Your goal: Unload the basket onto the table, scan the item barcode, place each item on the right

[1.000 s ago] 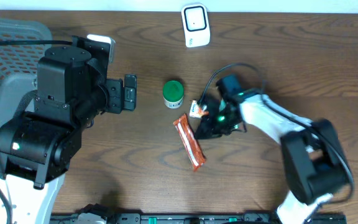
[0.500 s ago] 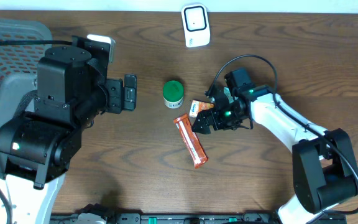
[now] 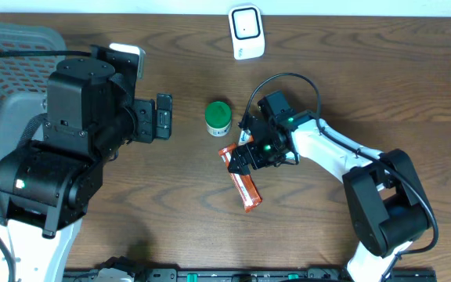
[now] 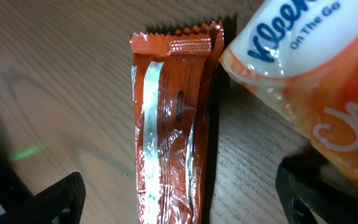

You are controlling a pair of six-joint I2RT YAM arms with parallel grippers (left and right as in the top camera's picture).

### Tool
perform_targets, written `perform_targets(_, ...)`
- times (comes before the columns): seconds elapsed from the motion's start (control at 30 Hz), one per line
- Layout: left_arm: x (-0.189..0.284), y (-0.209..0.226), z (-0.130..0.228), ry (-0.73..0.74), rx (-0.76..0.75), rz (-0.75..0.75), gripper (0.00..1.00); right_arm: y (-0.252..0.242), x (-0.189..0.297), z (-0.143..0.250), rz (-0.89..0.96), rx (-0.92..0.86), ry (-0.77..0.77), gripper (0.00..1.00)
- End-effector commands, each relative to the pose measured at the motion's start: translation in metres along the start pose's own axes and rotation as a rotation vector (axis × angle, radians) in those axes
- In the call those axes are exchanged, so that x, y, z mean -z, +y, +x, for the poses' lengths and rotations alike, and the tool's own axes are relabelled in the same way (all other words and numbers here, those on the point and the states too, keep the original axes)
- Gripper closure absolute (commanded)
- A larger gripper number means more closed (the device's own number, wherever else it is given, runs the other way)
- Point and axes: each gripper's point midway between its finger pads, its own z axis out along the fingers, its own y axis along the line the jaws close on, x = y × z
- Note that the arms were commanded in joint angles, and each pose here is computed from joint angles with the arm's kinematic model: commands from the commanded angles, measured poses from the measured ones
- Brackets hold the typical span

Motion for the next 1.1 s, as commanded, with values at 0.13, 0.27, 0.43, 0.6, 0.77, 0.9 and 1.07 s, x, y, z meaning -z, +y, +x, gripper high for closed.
perform_targets(0.13,-0.001,0.004,0.001,0.003,0.008,-0.017,0.02,-0.035,-0.032,0.044,0.246,-0.024,0.161,0.06)
perform_targets(0.27,-0.001,0.004,0.001,0.003,0.008,-0.017,0.02,-0.032,-0.036,0.048,0.303,0.008,0.17,0.06)
perform_targets(0.43,-0.001,0.004,0.001,0.003,0.008,-0.017,0.02,-0.031,-0.041,0.049,0.328,0.0,0.171,0.12)
perform_targets(0.6,-0.001,0.004,0.001,0.003,0.008,-0.017,0.02,-0.037,-0.052,0.062,0.338,-0.015,0.226,0.24)
perform_targets(0.77,-0.001,0.004,0.001,0.003,0.008,-0.017,0.02,-0.035,-0.059,0.071,0.326,-0.001,0.265,0.46)
perform_targets(0.9,-0.001,0.004,0.001,0.003,0.008,-0.017,0.02,-0.021,-0.063,0.077,0.257,0.012,0.292,0.59)
perform_targets(1.07,-0.001,0.004,0.001,0.003,0.008,-0.017,0.02,-0.02,-0.064,0.08,0.265,0.019,0.304,0.9)
